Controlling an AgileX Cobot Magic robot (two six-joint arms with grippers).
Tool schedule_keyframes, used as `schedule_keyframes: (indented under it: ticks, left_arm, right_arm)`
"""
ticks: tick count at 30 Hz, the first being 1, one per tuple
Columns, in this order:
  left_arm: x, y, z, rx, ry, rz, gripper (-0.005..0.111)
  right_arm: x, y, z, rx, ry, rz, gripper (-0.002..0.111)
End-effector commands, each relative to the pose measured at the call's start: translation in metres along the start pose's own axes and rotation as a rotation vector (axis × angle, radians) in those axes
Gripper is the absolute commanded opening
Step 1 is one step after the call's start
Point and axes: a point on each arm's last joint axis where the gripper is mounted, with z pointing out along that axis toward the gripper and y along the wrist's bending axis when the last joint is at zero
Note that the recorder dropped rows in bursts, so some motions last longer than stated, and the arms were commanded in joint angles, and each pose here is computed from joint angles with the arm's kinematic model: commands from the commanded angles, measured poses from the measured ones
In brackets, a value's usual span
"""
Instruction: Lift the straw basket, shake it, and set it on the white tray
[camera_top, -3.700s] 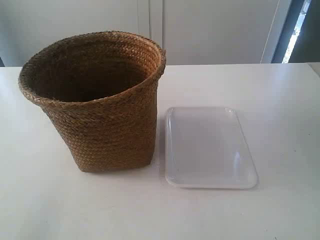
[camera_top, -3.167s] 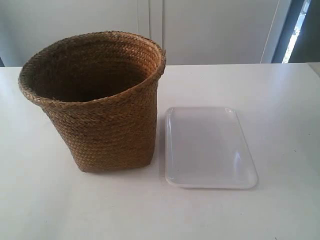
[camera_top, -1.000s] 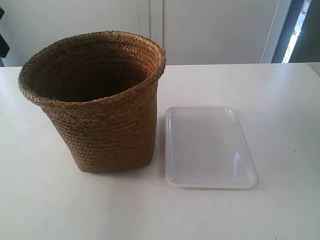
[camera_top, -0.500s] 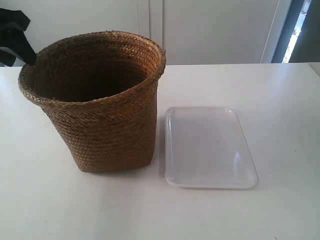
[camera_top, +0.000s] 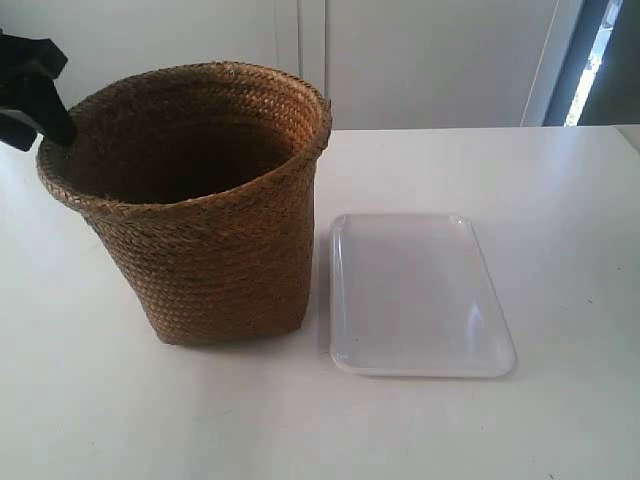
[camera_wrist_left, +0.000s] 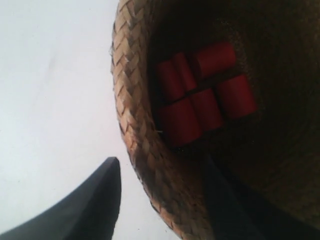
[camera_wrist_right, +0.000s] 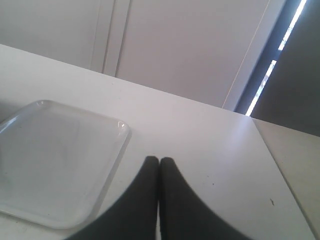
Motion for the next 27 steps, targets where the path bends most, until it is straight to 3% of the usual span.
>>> schedule_keyframes:
  ticks: [1, 9, 11, 13, 17, 20, 22, 25, 27]
  left_arm:
    - [0.000, -0.002, -0.003, 0.014, -0.002, -0.001, 0.055]
    - [0.000, -0.002, -0.003, 0.020, -0.003, -0.003, 0.055]
    - [0.000, -0.002, -0.003, 0.020, -0.003, -0.003, 0.055]
    - [0.000, -0.002, -0.003, 0.020, -0.003, -0.003, 0.055]
    - [0.000, -0.002, -0.003, 0.020, -0.003, -0.003, 0.055]
    - [0.000, -0.002, -0.003, 0.020, -0.003, -0.003, 0.055]
    - [0.000, -0.002, -0.003, 0.020, -0.003, -0.003, 0.055]
    - [0.000, -0.002, -0.003, 0.020, -0.005, -0.003, 0.055]
    - [0.000, -0.002, -0.003, 0.020, -0.005, -0.003, 0.055]
  right_arm:
    - [0.001, 0.000, 0.000, 0.007, -0.007, 0.004, 0.000]
    - [0.000, -0.001, 0.000, 0.012, -0.011, -0.024, 0.000]
    - [-0.006, -0.002, -0.001, 0.024, -0.085, 0.004, 0.000]
    - [-0.016, -0.004, -0.002, 0.032, -0.199, 0.160, 0.000]
    - [-0.039, -0.016, -0.011, 0.016, -0.505, 0.690, 0.000]
    - [-0.053, -0.025, -0.023, -0.062, -0.757, 0.995, 0.000]
    - [-0.060, -0.030, -0.031, -0.108, -0.896, 1.086, 0.000]
    - [-0.067, -0.037, -0.044, -0.107, -1.080, 1.102, 0.000]
    - [-0.065, -0.047, -0.051, -0.107, -1.200, 1.254, 0.000]
